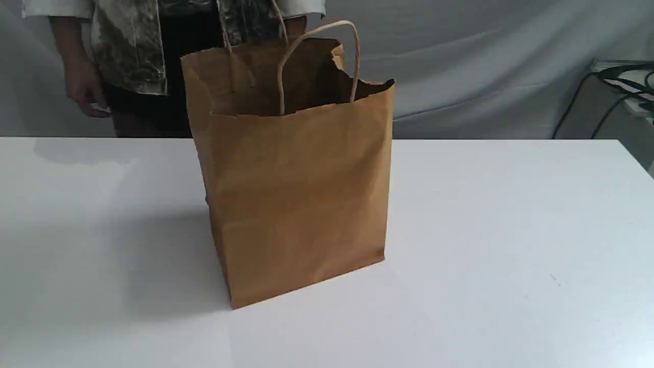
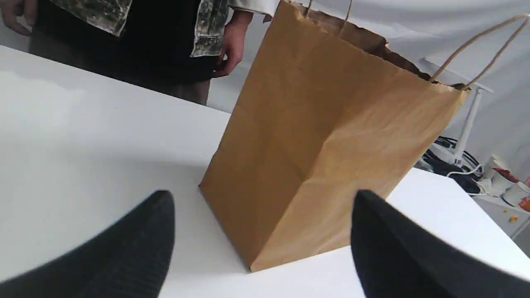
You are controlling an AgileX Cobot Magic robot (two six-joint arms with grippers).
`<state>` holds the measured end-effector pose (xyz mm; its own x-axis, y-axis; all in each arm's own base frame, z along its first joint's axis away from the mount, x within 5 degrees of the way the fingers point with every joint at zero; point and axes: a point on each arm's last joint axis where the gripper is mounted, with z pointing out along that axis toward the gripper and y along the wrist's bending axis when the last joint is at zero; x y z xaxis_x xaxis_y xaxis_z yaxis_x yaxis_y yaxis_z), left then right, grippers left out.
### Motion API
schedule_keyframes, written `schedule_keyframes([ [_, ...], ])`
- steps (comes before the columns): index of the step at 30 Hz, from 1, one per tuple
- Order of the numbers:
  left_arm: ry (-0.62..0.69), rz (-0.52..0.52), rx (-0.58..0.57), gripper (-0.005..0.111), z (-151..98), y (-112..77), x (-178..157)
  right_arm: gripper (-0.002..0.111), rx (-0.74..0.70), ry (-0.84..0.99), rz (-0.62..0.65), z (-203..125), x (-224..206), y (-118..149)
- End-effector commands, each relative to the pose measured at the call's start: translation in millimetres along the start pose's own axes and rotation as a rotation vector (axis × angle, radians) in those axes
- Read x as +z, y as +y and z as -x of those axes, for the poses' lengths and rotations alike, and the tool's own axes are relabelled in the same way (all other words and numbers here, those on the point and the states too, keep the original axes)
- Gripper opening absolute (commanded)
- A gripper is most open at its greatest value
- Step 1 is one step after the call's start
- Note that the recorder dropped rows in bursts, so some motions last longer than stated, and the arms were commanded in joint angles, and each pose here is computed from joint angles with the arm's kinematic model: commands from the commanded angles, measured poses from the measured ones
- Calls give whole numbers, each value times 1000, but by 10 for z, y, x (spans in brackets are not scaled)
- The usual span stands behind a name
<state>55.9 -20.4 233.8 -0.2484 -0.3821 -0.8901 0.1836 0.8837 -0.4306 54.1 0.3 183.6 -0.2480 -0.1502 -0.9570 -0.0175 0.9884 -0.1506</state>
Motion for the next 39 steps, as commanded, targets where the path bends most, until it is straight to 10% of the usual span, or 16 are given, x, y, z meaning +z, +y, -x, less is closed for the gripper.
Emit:
schedule_keyframes([
  [1, 2, 0, -3, 63, -15, 7, 3, 7, 0, -3, -7, -7, -2, -3],
  [18, -130, 50, 170, 61, 108, 42, -6, 7, -3, -2, -8, -7, -2, -3],
  [26, -141, 80, 298, -1, 123, 59, -9, 7, -3, -2, -8, -7, -2, -3],
  [39, 4, 112, 305, 0, -2, 107, -3, 7, 5, -3, -6, -6, -2, -2],
])
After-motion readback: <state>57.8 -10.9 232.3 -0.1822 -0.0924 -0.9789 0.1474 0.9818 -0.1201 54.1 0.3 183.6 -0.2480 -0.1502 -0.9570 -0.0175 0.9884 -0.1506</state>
